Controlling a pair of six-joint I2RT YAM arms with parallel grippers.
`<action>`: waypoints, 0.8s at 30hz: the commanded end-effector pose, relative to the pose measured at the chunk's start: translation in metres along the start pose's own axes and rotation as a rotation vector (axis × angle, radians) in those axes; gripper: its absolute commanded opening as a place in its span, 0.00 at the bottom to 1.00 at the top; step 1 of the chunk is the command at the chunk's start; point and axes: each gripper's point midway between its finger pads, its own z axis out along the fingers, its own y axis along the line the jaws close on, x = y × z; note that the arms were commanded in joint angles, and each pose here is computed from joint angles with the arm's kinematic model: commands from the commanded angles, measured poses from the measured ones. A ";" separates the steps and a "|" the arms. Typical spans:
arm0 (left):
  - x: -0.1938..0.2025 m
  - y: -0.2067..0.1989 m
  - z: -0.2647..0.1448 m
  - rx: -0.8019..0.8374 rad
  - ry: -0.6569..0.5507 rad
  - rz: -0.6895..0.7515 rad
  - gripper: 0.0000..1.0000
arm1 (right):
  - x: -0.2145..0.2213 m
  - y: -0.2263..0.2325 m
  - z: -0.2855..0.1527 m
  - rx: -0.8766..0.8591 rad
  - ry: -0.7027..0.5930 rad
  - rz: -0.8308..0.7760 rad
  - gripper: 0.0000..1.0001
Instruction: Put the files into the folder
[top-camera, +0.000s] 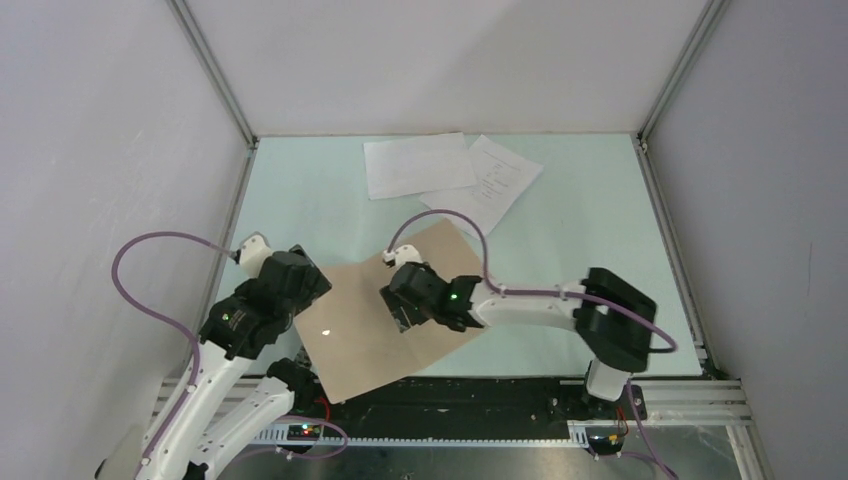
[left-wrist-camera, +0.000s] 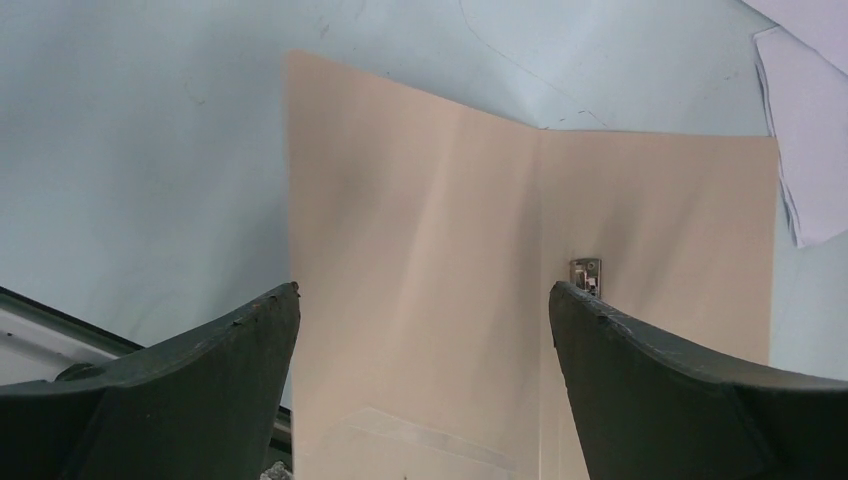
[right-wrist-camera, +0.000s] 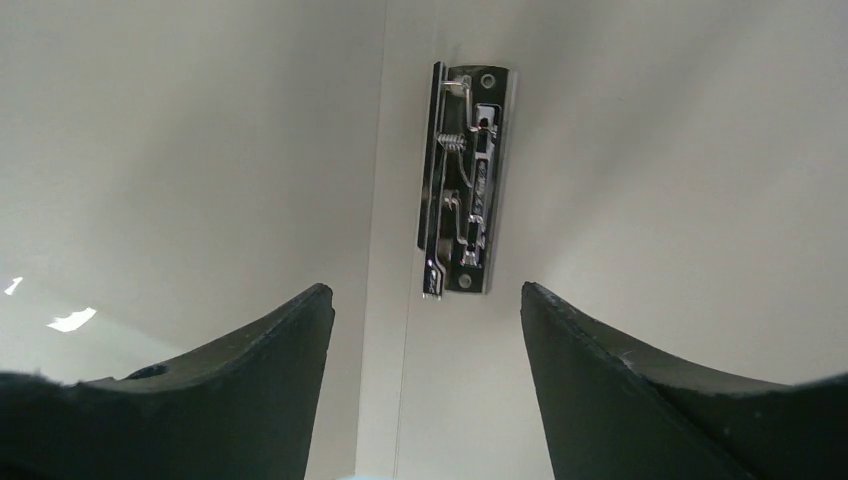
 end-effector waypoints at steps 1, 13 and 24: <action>-0.013 0.007 -0.003 -0.034 -0.041 0.010 0.99 | 0.001 0.003 0.023 0.051 0.051 -0.077 0.72; -0.022 0.015 0.010 -0.117 -0.031 0.044 1.00 | 0.007 -0.002 0.062 0.175 0.113 -0.040 0.39; -0.017 0.003 0.026 -0.076 0.006 0.047 1.00 | 0.049 -0.013 0.048 0.336 0.215 0.115 0.16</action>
